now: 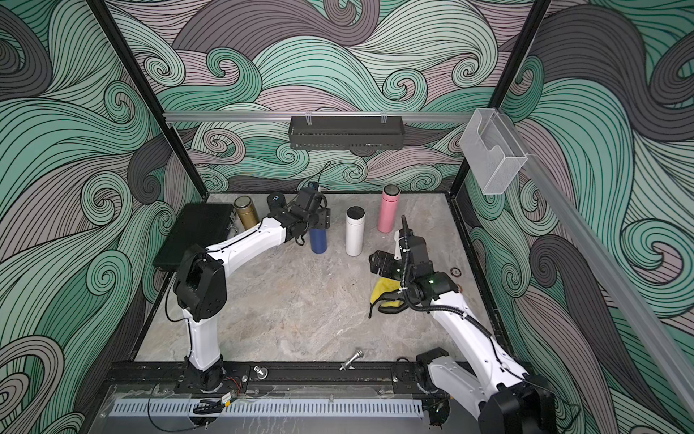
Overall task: Wipe the surface of the thermos
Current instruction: Pick up the thermos from the center of the board.
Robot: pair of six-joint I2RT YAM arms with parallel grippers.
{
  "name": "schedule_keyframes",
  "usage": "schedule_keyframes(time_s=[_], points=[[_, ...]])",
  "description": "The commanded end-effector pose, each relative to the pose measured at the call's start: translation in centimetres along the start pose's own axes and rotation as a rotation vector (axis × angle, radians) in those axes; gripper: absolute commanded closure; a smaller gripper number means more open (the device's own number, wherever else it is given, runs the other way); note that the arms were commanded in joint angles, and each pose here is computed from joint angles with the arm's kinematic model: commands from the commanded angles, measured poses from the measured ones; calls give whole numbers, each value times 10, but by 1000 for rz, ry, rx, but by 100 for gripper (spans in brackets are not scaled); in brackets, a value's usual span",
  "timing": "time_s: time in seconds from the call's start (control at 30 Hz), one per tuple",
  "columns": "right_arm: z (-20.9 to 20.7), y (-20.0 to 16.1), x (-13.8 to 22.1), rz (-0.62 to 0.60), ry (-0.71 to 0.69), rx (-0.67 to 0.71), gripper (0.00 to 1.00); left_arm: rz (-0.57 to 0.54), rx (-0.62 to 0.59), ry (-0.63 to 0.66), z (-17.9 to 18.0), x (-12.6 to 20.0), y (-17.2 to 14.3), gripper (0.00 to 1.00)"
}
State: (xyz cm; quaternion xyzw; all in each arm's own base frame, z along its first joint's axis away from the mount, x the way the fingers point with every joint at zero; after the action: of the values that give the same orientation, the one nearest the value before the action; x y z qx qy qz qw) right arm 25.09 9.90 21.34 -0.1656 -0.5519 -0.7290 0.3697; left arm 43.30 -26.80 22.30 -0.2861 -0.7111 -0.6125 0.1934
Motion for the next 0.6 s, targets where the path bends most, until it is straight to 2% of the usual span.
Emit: schedule_keyframes(time_s=[0.0,0.07,0.13,0.17,0.2,0.23,0.27,0.4,0.57], points=[[1,8,6,-36,3,-13,10,-17,-1,3,-2,-4,6,27],[1,9,7,-38,2,-13,10,-15,1,8,0,-5,4,29],[1,9,7,-37,1,-11,10,-13,1,7,1,-3,4,35],[1,9,7,-37,1,-9,10,-11,-3,8,0,-3,3,43],[0,9,7,-36,-2,-11,11,-12,-3,10,1,-3,4,53],[0,9,6,-35,-4,-11,10,-13,-5,16,2,-2,4,79],[-1,9,5,-33,-8,-14,11,-14,-6,22,3,-1,4,97],[-10,5,-3,0,-78,-53,10,-13,-18,47,9,13,8,100],[-28,-10,-7,56,-207,-70,9,-20,3,14,19,70,13,100]])
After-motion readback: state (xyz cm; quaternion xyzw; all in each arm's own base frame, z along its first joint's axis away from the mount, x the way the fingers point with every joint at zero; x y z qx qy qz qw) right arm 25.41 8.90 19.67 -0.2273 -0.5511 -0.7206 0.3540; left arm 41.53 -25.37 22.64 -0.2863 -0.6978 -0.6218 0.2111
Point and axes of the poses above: each gripper's point midway between its finger pads, its own x axis back along the fingers, its own z axis along the line the jaws close on, y = z × x, the point moved 6 cm from there along x, back along the fingers, and after that the axes turned 9 degrees about x, right-handed, at the moved point
